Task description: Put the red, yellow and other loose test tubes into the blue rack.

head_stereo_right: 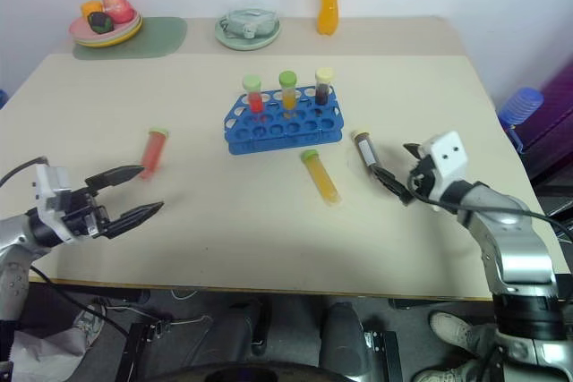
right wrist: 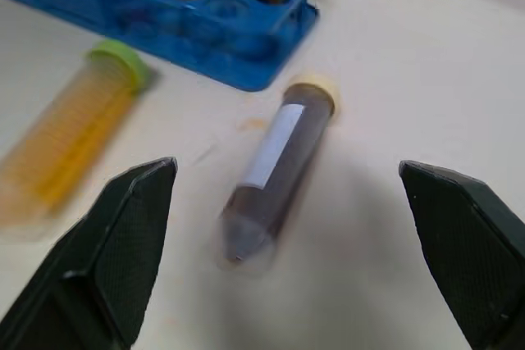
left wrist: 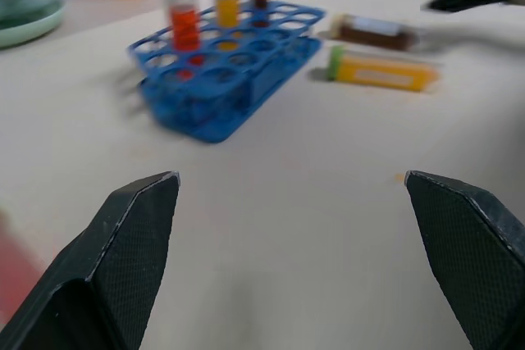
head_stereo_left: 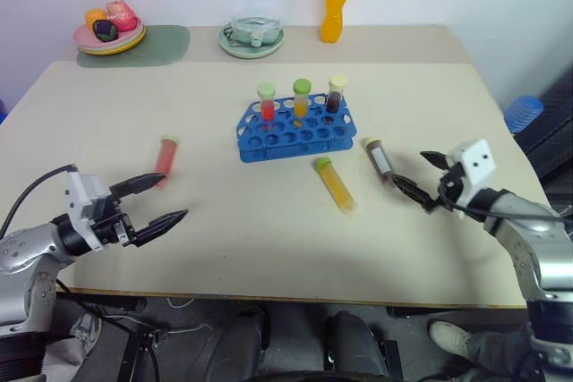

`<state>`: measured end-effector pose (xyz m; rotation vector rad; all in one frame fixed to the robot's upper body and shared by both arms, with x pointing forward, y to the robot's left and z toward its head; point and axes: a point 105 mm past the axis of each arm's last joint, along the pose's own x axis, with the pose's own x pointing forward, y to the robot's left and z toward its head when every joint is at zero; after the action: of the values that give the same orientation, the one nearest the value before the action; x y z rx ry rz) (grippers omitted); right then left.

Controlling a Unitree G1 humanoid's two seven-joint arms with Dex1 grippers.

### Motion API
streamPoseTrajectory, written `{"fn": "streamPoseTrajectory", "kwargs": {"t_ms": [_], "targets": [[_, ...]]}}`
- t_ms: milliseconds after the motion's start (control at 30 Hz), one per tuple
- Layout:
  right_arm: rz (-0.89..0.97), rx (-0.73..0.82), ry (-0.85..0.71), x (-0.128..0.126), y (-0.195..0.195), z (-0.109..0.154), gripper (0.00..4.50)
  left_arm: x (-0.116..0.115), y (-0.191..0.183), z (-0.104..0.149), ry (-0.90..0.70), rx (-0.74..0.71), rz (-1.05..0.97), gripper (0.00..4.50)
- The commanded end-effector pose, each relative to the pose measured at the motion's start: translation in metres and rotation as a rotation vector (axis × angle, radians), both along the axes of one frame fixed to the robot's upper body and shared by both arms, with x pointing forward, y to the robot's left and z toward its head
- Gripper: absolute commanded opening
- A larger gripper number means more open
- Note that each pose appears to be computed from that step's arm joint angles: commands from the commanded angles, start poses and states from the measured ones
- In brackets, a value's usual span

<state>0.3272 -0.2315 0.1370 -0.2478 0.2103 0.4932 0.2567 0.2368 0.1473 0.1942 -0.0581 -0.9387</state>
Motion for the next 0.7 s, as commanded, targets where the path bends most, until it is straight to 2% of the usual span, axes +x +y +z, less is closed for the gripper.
{"fn": "streamPoseTrajectory", "kwargs": {"t_ms": [33,200,333,633,700], "targets": [[-0.050,-0.019,0.082,0.011,0.004,0.008,4.46,0.000,-0.015,0.011,-0.062,0.020,-0.058,4.50],[-0.146,0.001,0.271,0.036,0.007,0.011,4.46,-0.001,-0.028,0.017,-0.076,0.008,-0.103,4.50],[-0.122,0.018,0.386,0.040,0.024,0.021,4.46,-0.006,-0.032,0.015,-0.059,0.020,-0.126,4.50],[-0.131,-0.034,0.485,0.052,0.036,0.026,4.46,-0.013,-0.037,0.015,-0.047,0.031,-0.158,4.50],[-0.145,-0.053,0.508,0.056,0.037,0.020,4.46,-0.015,-0.038,0.014,-0.042,0.027,-0.155,4.50]]}}
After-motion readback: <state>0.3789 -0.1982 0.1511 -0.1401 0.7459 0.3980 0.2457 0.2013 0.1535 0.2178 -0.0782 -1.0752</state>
